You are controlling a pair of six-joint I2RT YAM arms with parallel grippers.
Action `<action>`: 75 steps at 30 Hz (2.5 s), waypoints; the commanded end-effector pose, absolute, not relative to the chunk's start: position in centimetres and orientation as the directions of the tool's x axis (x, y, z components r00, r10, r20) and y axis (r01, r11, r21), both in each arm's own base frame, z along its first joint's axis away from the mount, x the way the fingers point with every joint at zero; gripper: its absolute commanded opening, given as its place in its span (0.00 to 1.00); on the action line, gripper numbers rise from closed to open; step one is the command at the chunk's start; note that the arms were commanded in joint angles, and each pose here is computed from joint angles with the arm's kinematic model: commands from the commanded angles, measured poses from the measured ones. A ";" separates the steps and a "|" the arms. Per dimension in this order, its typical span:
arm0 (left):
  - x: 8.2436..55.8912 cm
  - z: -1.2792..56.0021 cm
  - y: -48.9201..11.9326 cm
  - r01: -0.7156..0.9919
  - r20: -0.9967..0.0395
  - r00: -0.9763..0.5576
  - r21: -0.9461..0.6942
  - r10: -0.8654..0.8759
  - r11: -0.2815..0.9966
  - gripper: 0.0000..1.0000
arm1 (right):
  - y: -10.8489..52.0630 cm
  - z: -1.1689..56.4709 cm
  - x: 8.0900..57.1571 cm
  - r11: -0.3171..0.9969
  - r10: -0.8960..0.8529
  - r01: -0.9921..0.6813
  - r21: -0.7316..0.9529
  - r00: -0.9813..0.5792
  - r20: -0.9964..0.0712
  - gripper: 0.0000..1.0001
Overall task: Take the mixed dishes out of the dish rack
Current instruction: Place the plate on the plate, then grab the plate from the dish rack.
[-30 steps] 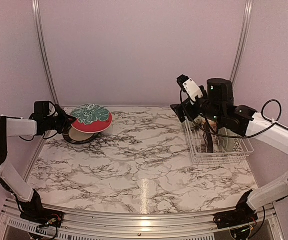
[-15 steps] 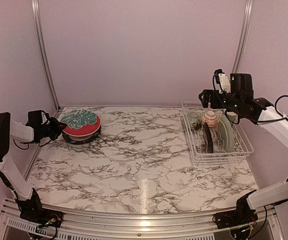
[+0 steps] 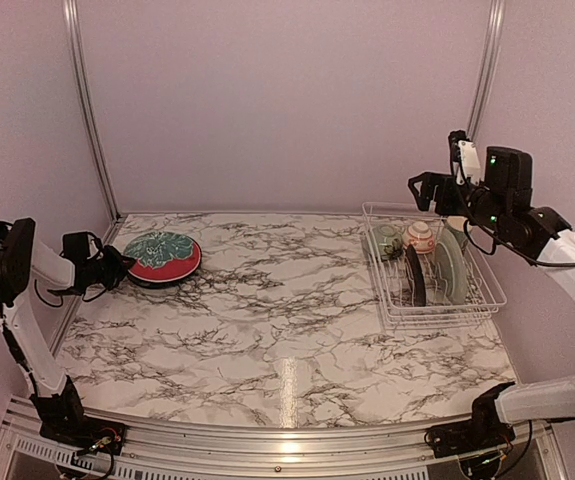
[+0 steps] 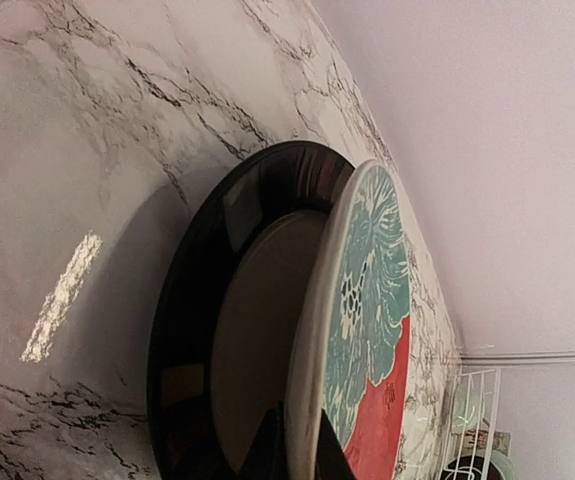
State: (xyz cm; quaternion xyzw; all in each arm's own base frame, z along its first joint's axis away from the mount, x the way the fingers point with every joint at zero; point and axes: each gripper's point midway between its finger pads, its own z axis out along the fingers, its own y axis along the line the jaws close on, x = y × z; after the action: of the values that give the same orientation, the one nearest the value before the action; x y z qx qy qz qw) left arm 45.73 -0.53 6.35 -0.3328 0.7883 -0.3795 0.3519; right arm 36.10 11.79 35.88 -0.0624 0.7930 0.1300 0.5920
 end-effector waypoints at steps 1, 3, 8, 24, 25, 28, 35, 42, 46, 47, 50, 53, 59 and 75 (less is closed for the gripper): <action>47.8 10.3 -0.2 -0.109 -0.406 -0.484 -0.851 -0.775 0.513 0.00 | 12.1 36.2 36.1 0.953 0.017 -0.287 0.097 -0.270 -0.963 0.98; 47.9 9.6 0.1 -0.138 -0.402 -0.490 -0.840 -0.773 0.525 0.00 | 11.9 35.9 36.2 0.957 0.007 -0.276 0.087 -0.278 -0.961 0.99; 47.5 8.7 0.4 -0.187 -0.405 -0.505 -0.810 -0.762 0.555 0.10 | 12.0 35.6 36.2 0.955 0.000 -0.285 0.082 -0.277 -0.961 0.99; 45.3 7.2 2.1 -0.355 -0.412 -0.544 -0.677 -0.731 0.645 0.58 | 13.1 35.3 35.9 0.935 0.000 -0.342 0.098 -0.276 -0.961 0.98; 45.1 7.4 2.2 -0.359 -0.420 -0.544 -0.666 -0.726 0.654 0.61 | 13.1 35.3 36.0 0.935 0.001 -0.342 0.099 -0.276 -0.961 0.98; 44.6 7.6 2.4 -0.373 -0.441 -0.551 -0.629 -0.708 0.682 0.65 | 13.2 35.3 36.1 0.934 0.002 -0.343 0.101 -0.276 -0.961 0.99; 44.2 8.4 2.9 -0.399 -0.479 -0.562 -0.558 -0.674 0.728 0.75 | 13.2 34.8 36.3 0.936 0.003 -0.335 0.107 -0.295 -0.955 0.98; 44.2 10.3 1.0 -0.362 -0.513 -0.564 -0.552 -0.648 0.752 0.79 | 11.1 32.8 37.2 0.977 -0.013 -0.197 0.076 -0.417 -0.909 0.99; 43.7 13.4 0.0 -0.317 -0.573 -0.533 -0.546 -0.622 0.775 0.85 | 9.7 30.7 37.0 0.992 -0.041 -0.121 0.027 -0.530 -0.847 0.99; 43.6 14.3 -0.2 -0.304 -0.591 -0.526 -0.541 -0.612 0.784 0.87 | 9.3 30.1 36.9 0.995 -0.049 -0.102 0.009 -0.556 -0.830 0.98; 43.3 17.0 -0.9 -0.261 -0.641 -0.500 -0.530 -0.583 0.807 0.90 | 7.1 28.4 36.5 0.997 -0.075 -0.019 -0.080 -0.614 -0.786 0.98; 43.1 19.3 -1.8 -0.210 -0.674 -0.480 -0.534 -0.562 0.819 0.92 | 4.5 26.9 36.1 0.986 -0.070 0.066 -0.153 -0.667 -0.742 0.98; 43.1 21.9 -5.0 -0.065 -0.704 -0.520 -0.532 -0.483 0.844 0.99 | 0.5 25.5 35.6 0.979 0.027 0.161 -0.129 -0.718 -0.695 0.98; 42.1 23.1 -8.0 0.070 -0.731 -0.556 -0.515 -0.396 0.854 0.99 | 0.3 19.3 37.4 0.991 0.080 0.130 -0.041 -0.799 -0.595 0.67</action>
State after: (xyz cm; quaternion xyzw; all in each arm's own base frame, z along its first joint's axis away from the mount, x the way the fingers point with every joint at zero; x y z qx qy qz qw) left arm 42.71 -7.56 21.76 -0.1169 0.8455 -0.2521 0.4560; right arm 36.72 -0.26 19.66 0.0564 0.9492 -0.0601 0.3036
